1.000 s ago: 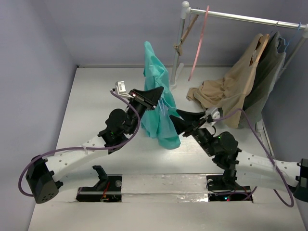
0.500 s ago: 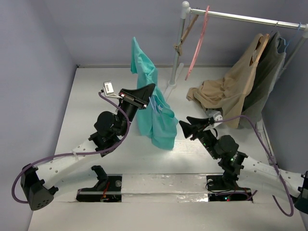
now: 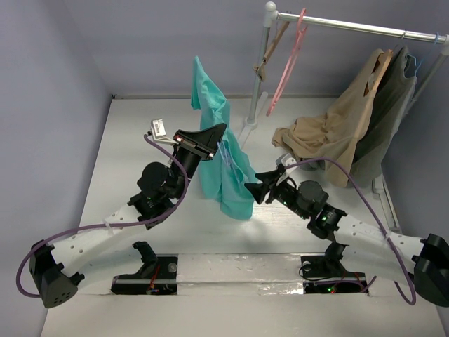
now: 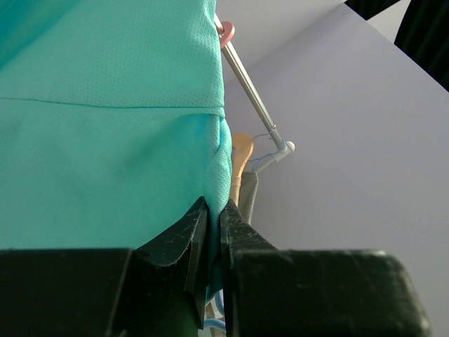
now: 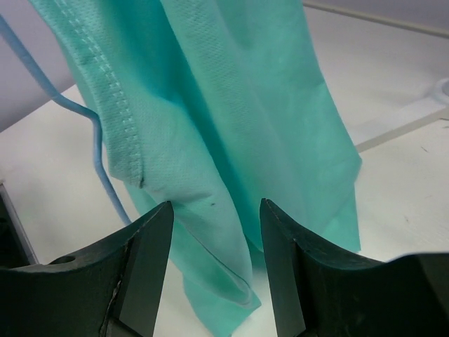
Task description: Place the t-shirt on the hanger
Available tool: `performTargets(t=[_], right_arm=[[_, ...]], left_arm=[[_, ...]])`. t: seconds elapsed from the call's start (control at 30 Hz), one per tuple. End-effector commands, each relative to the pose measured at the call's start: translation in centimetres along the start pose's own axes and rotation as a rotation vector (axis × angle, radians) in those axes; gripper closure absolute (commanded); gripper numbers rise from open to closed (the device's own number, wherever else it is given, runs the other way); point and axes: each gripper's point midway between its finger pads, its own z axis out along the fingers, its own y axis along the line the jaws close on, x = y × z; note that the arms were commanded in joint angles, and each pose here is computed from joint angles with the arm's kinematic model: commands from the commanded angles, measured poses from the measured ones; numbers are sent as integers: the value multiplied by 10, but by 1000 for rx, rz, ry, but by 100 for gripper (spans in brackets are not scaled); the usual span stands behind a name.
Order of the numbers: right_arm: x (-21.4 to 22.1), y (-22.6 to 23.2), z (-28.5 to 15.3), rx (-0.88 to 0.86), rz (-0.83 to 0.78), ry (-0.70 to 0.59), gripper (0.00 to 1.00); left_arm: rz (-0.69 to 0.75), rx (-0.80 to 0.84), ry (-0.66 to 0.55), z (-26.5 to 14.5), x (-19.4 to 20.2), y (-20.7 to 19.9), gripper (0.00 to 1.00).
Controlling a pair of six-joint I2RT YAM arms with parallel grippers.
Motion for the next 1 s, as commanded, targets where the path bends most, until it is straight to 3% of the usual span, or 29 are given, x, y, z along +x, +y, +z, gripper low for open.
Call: performTargets(t=[0.0, 0.43, 0.5, 0.53, 0.63, 0.97], right_arm=[[-21, 13, 4, -66, 11, -67, 41], [-17, 16, 11, -78, 20, -47, 45], [-17, 16, 16, -78, 20, -45, 54], [-15, 16, 18, -74, 26, -43, 76], [-8, 14, 21, -58, 64, -30, 97], [38, 11, 17, -8, 141, 64, 100]], left_arm=[[-53, 82, -61, -2, -22, -27, 100], [-68, 98, -61, -3, -24, -31, 100], [-74, 99, -61, -2, -23, -32, 100], [-74, 99, -61, -2, -23, -32, 100], [-97, 112, -72, -2, -25, -33, 100], [-236, 242, -158, -6, -47, -62, 100]])
